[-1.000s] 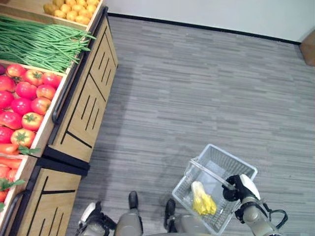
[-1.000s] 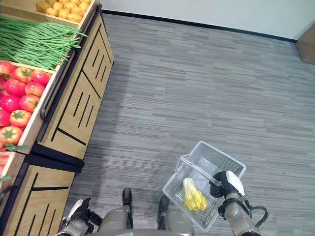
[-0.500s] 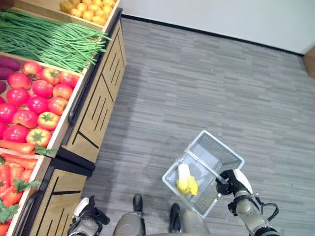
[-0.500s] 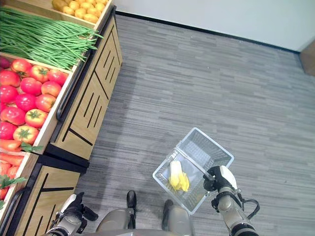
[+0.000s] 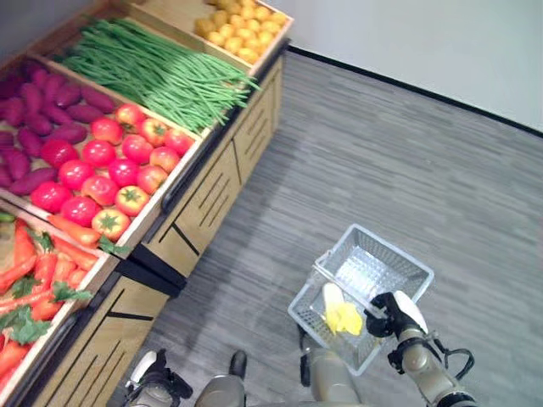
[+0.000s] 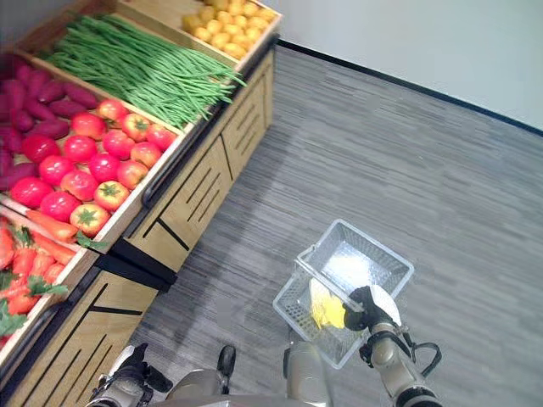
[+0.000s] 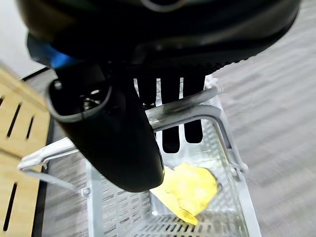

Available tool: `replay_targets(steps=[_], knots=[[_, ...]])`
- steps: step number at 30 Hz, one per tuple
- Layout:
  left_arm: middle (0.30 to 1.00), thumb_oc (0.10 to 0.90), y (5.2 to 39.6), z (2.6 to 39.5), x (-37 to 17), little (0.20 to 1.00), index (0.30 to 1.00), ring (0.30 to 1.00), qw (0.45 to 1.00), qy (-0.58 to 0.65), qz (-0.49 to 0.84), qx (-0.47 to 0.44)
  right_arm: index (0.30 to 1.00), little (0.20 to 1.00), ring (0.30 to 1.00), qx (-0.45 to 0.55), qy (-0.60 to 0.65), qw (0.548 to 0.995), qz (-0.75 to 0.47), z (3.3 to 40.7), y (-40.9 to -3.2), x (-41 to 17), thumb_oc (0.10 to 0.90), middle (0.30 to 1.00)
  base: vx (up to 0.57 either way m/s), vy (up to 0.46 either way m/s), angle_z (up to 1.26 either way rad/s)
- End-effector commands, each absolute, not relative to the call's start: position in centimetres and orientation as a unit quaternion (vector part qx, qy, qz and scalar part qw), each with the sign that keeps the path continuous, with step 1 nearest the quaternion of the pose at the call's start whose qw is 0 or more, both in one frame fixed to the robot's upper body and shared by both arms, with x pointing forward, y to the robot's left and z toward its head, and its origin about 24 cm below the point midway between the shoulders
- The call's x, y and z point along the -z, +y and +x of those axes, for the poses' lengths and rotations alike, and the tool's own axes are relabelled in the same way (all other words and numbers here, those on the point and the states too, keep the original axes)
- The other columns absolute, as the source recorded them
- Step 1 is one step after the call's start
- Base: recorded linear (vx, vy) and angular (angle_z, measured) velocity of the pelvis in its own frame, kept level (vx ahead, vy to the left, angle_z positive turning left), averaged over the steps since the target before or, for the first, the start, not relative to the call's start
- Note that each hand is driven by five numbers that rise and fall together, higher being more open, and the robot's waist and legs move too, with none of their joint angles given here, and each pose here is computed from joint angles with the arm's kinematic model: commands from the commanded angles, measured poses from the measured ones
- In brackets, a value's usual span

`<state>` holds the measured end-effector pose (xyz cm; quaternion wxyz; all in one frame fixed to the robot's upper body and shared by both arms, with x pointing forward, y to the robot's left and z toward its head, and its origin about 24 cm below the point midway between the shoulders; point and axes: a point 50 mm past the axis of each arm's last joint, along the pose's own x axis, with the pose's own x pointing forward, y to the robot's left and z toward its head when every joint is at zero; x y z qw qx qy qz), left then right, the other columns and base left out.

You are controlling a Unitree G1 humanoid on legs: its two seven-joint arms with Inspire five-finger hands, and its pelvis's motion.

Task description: Get the vegetables into the basket

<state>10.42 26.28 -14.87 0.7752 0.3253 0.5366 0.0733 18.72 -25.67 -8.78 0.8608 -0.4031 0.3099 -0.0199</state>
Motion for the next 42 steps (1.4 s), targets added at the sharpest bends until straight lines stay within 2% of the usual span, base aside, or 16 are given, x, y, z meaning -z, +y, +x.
replay_targets(steps=[1,9,20,32,42], knots=[[1.000,0.900,28.4,10.1,14.2,1.000,1.000,1.000,0.769,0.536,0.327,-0.120,0.300,0.300,0.300,0.054,0.194,0.878,-0.434,22.5,-27.1,4.2,0.400,0.300,0.14,-0.155,0.19],[1.000,0.900,28.7,10.1,14.1,1.000,1.000,1.000,0.767,0.540,0.322,-0.132,0.300,0.300,0.300,0.067,0.193,0.874,-0.440,22.2,-28.3,3.7,0.400,0.300,0.12,-0.206,0.41],[1.000,0.900,27.4,15.2,12.8,1.000,1.000,1.000,0.802,0.473,0.349,-0.104,0.300,0.300,0.300,0.135,0.242,0.858,-0.432,19.2,-31.1,4.6,0.400,0.300,0.02,-0.001,0.95],[1.000,0.900,29.2,14.3,12.4,1.000,1.000,1.000,0.791,0.481,0.360,-0.116,0.300,0.300,0.300,0.082,0.275,0.858,-0.426,19.5,-28.6,6.7,0.400,0.300,0.10,0.212,0.13],[1.000,0.900,30.4,13.3,12.2,1.000,1.000,1.000,0.786,0.489,0.349,-0.146,0.300,0.300,0.300,0.068,0.318,0.848,-0.419,18.7,-28.0,8.5,0.400,0.300,0.05,0.142,0.12]])
